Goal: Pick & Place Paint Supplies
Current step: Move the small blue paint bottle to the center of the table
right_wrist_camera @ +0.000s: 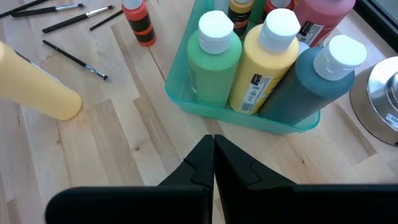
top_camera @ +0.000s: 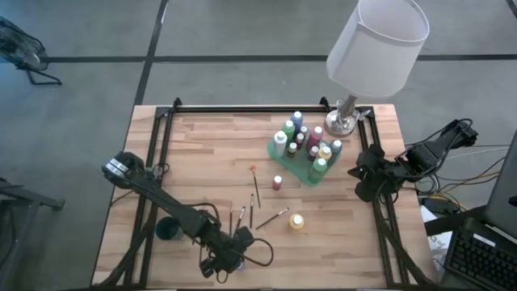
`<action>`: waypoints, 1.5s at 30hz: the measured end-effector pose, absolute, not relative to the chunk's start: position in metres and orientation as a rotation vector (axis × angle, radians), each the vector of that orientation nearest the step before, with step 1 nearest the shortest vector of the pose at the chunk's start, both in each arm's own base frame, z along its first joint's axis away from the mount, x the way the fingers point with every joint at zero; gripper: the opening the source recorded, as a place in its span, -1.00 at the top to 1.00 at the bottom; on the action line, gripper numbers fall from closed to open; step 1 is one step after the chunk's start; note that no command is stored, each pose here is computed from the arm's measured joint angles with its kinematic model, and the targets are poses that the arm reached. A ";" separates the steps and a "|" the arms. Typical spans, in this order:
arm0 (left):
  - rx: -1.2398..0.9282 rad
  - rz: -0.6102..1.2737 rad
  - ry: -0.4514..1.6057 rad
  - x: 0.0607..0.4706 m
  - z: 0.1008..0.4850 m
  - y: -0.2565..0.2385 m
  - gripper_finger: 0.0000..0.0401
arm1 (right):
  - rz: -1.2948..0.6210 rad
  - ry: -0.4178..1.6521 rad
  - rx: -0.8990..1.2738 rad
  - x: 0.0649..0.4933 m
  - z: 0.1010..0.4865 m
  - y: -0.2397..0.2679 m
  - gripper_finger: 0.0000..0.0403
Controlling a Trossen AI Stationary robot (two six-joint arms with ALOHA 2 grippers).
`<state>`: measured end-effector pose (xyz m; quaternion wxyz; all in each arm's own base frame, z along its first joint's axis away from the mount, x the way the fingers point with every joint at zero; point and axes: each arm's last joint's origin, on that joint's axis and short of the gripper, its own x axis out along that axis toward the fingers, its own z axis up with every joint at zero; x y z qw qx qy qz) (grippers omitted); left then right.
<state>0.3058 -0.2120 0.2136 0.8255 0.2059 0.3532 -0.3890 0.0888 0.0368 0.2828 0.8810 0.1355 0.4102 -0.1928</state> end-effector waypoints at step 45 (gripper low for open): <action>0.306 -0.749 0.759 0.308 0.218 -0.213 0.33 | -0.401 0.855 0.282 0.089 0.283 0.037 0.96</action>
